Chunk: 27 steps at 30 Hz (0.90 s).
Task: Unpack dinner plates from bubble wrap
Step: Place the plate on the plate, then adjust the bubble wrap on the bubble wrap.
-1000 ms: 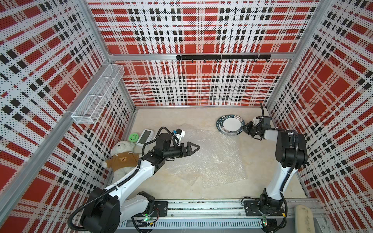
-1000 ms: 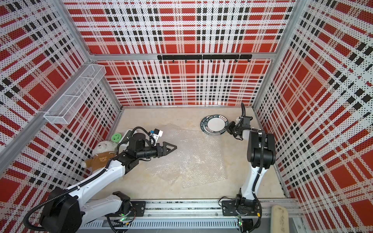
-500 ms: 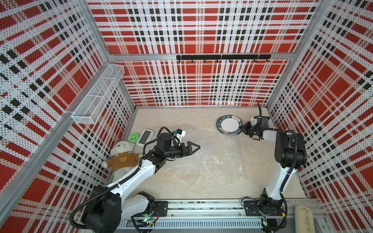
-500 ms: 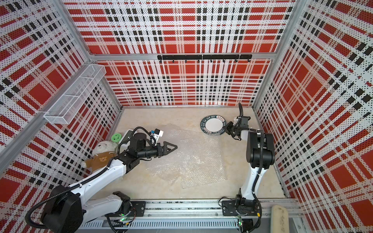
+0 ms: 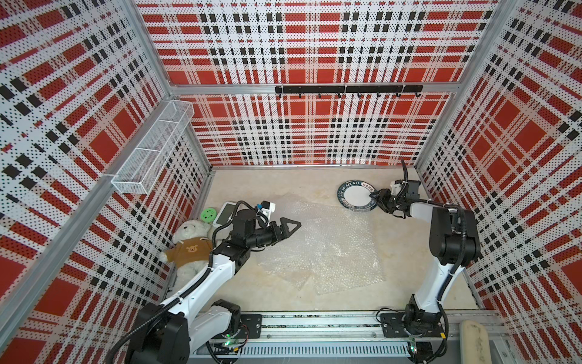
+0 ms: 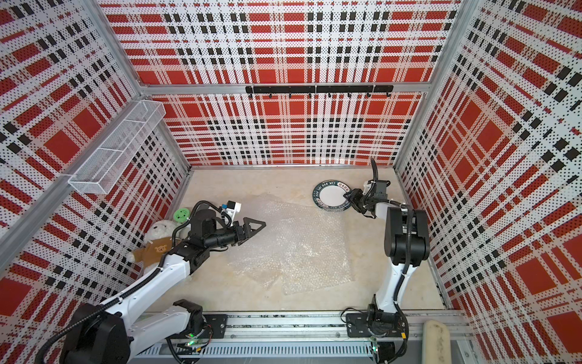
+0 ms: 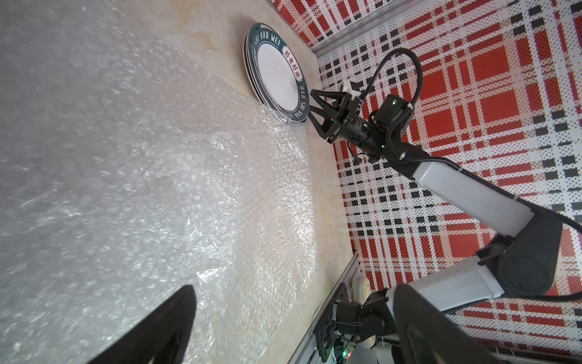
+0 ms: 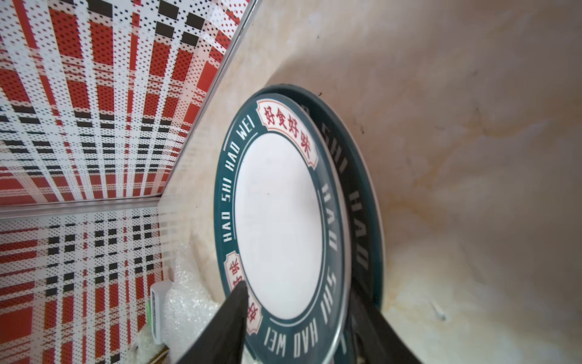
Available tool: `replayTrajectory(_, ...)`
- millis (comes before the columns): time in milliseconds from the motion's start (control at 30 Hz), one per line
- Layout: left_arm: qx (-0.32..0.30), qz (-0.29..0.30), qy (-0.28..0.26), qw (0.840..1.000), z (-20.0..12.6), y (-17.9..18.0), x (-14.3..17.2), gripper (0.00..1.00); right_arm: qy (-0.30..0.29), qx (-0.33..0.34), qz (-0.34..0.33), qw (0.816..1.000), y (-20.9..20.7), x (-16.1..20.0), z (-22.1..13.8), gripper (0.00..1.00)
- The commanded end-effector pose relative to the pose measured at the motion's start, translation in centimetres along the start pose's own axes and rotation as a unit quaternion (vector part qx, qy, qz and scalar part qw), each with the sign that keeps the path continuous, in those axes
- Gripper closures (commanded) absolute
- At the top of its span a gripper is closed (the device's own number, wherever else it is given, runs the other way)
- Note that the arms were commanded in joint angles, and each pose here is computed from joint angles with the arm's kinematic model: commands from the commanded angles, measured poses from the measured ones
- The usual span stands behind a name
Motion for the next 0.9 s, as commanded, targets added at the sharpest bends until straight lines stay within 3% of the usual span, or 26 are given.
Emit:
replayTrajectory(0, -0.001, -0.012, -0.004, 1.000, -0.8, 0.4, 0.0, 0.01, -0.032, 0.005, -0.036, 0.999, 2.6, -1.4, -2.5, 0.42)
replayTrajectory(200, -0.028, -0.012, 0.014, 0.999, -0.6, 1.2, 0.6, 0.01, -0.042, 0.024, -0.048, 0.998, 4.5, -0.5, -6.2, 0.34)
replayTrajectory(333, -0.085, 0.001, 0.038, 0.996, 0.0, 1.8, 0.9, 0.01, -0.034, -0.008, -0.036, 0.999, 3.9, 3.3, -8.2, 0.30)
replayTrajectory(467, -0.098, 0.018, 0.072, 0.992, 1.9, 1.5, 1.5, 0.01, -0.025, -0.054, -0.052, 0.997, 3.1, 7.7, -9.6, 0.23)
replayTrajectory(700, -0.162, 0.037, 0.075, 0.983, 5.5, 2.3, 1.4, 0.01, 0.030, -0.037, -0.058, 0.997, 0.7, 12.7, -9.7, 0.21)
replayTrajectory(867, -0.186, 0.015, 0.088, 0.978, 7.1, 4.2, 2.2, 0.01, 0.062, -0.024, -0.048, 0.997, -1.1, 14.7, -8.9, 0.23)
Point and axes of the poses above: each gripper's point midway between its finger pads, its own z axis out along the fingers, its own y axis along the line the jaws close on, x = y × z, the point moved 10 cm from there along -z, back along the fingers, and after that the axes turned 2 degrees about -z, right-handed, at the moved point
